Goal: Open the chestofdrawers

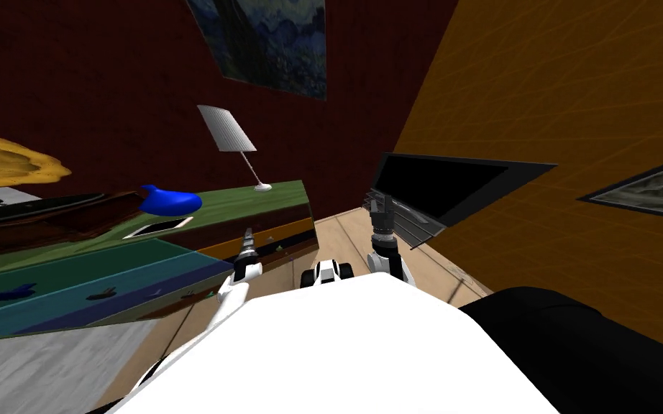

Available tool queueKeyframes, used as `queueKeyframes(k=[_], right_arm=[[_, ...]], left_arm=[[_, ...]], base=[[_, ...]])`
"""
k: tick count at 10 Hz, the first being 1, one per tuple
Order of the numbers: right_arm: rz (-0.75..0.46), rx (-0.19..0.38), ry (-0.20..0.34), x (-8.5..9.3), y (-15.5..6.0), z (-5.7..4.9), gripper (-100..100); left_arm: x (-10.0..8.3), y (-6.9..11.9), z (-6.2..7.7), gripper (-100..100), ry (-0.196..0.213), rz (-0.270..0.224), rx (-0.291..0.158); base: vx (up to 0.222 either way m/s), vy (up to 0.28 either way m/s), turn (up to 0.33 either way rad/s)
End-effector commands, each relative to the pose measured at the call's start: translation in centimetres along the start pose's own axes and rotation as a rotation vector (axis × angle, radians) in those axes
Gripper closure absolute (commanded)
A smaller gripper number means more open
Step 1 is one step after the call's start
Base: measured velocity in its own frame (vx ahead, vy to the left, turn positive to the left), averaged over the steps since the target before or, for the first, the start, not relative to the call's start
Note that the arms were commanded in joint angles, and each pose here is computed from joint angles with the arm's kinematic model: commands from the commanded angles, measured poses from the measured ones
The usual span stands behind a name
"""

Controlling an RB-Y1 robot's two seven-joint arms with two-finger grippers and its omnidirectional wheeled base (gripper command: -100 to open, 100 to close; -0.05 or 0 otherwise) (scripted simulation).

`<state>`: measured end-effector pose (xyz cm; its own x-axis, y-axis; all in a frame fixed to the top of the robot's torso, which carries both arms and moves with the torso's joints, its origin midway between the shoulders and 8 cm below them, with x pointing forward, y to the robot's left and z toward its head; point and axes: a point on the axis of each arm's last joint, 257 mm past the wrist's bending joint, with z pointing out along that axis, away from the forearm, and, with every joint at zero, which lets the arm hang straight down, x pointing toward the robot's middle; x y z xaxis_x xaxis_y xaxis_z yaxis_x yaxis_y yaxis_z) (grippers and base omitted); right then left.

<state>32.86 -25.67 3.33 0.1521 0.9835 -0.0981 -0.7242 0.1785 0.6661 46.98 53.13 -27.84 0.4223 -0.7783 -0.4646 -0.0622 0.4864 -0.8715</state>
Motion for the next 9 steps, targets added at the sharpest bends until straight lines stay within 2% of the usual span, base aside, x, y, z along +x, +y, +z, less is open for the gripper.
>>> queueKeyframes(k=[1,2,3,4,5,6,8,9], right_arm=[[0.0,0.0,0.0,0.0,0.0,0.0,0],[0.0,0.0,0.0,0.0,0.0,0.0,0],[0.0,0.0,0.0,0.0,0.0,0.0,0],[0.0,0.0,0.0,0.0,0.0,0.0,0],[0.0,0.0,0.0,0.0,0.0,0.0,0],[0.0,0.0,0.0,0.0,0.0,0.0,0],[0.0,0.0,0.0,0.0,0.0,0.0,0],[-0.001,0.001,0.0,0.0,0.0,0.0,0]], left_arm=[[-2.3,1.8,0.7,-100,-0.054,-0.006,-0.045],[-4.8,1.1,2.4,-100,-0.114,-0.006,-0.035],[-5.5,2.0,2.1,-100,-0.135,-0.017,-0.058],[-5.5,2.7,1.8,-100,-0.136,-0.018,-0.072],[-8.4,1.6,3.3,-100,-0.202,-0.018,-0.052],[-8.8,2.2,3.4,-100,-0.222,-0.037,-0.07],[-8.1,4.0,2.5,-100,-0.212,-0.042,-0.114],[-8.1,4.0,2.5,-100,-0.212,-0.042,-0.114]], base=[[-0.07,-0.014,-0.133],[-0.099,-0.023,-0.366],[-0.104,-0.03,-0.352],[-0.059,-0.018,-0.054],[-0.129,-0.037,-0.281],[-0.144,-0.039,-0.413],[-0.041,-0.011,-0.023],[0.009,0.002,0.028]])
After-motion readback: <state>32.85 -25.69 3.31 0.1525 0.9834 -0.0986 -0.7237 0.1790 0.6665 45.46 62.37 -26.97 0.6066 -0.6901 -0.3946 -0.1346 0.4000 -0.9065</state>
